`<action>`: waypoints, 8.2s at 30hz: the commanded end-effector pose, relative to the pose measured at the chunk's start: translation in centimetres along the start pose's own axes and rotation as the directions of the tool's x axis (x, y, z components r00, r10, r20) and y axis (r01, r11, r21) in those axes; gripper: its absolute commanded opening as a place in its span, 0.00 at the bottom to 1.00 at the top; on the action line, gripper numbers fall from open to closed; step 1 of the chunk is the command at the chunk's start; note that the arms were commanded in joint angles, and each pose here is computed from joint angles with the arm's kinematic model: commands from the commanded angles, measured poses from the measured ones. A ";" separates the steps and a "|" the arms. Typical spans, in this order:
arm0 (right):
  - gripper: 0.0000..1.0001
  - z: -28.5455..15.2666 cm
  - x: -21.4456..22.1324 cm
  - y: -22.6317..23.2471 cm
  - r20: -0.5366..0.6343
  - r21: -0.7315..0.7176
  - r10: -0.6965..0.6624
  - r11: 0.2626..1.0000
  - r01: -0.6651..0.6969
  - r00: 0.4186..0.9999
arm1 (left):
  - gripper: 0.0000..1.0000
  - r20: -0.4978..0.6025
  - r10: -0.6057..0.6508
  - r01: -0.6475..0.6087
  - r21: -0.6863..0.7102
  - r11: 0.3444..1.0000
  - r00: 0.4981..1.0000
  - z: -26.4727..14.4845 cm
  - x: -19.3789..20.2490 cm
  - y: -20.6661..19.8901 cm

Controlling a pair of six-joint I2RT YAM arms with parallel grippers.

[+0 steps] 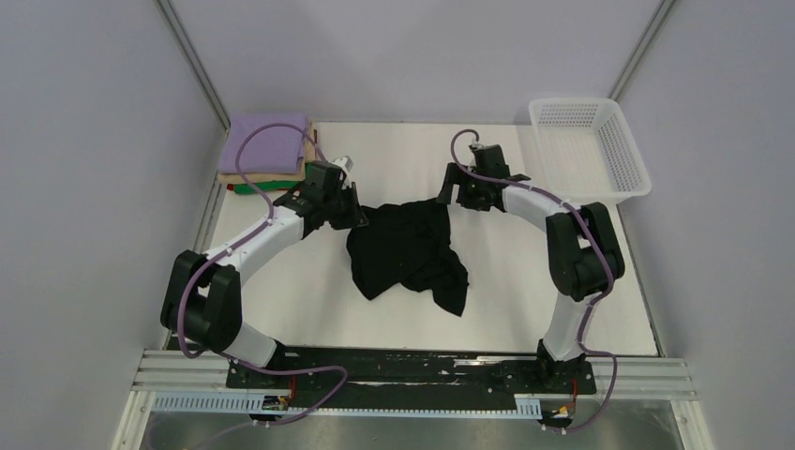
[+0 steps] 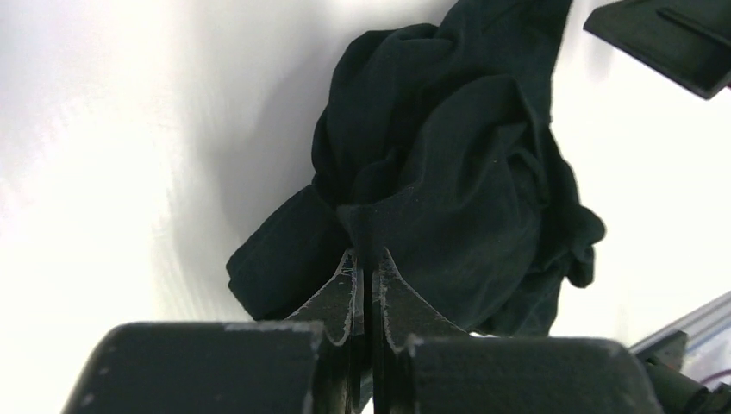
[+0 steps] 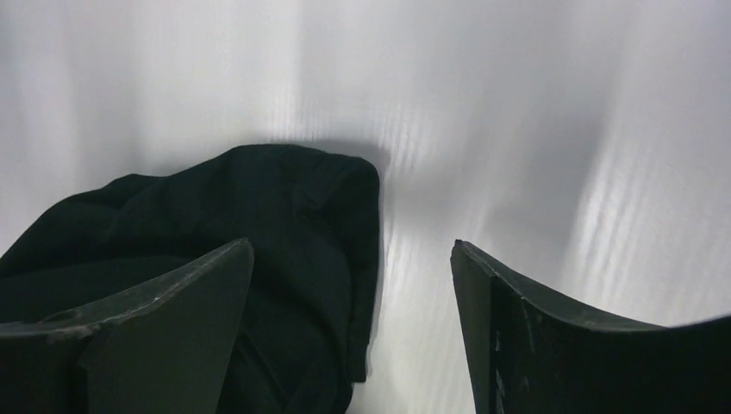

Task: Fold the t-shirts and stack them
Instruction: Flatten out the tshirt

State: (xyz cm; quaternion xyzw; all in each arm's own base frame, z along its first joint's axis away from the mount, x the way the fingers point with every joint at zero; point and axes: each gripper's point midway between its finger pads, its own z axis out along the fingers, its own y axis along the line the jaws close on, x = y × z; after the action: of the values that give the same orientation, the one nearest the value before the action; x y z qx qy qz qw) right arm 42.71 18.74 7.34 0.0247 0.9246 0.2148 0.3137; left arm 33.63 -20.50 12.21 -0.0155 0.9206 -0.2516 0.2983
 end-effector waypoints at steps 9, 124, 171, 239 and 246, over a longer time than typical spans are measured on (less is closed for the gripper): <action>0.47 6.8 0.5 3.9 -0.043 -0.056 -0.078 0.996 0.076 0.996 | 0.00 0.055 0.080 -0.073 -0.119 0.990 0.995 -2.0 -1.6 1.6; 0.00 -9.4 20.2 -2.7 -0.179 0.503 0.025 0.861 0.069 0.984 | 0.00 0.257 -0.122 0.212 -0.358 0.909 0.959 -6.8 -1.3 11.1; 0.00 -64.3 -14.6 13.6 0.950 0.249 -0.300 0.889 0.384 0.080 | 0.00 0.955 0.129 -0.371 -0.021 0.928 0.267 -51.2 -16.1 -13.9; 1.00 10.5 -16.9 -2.1 0.271 -0.123 0.206 0.976 -0.178 0.940 | 1.00 0.008 -0.068 0.065 -0.422 0.904 0.998 1.8 -1.2 11.6; 1.00 10.7 -24.2 1.7 0.432 -0.293 0.299 0.939 -0.181 0.851 | 1.00 0.013 -0.069 0.068 -0.427 0.901 0.998 1.3 -1.6 11.3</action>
State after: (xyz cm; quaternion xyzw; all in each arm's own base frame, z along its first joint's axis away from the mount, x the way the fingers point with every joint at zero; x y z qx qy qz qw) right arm 64.39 17.95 7.57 0.1477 0.8451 0.2875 0.4257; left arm 35.96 -11.15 4.90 -0.1010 0.9607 -0.0559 0.2525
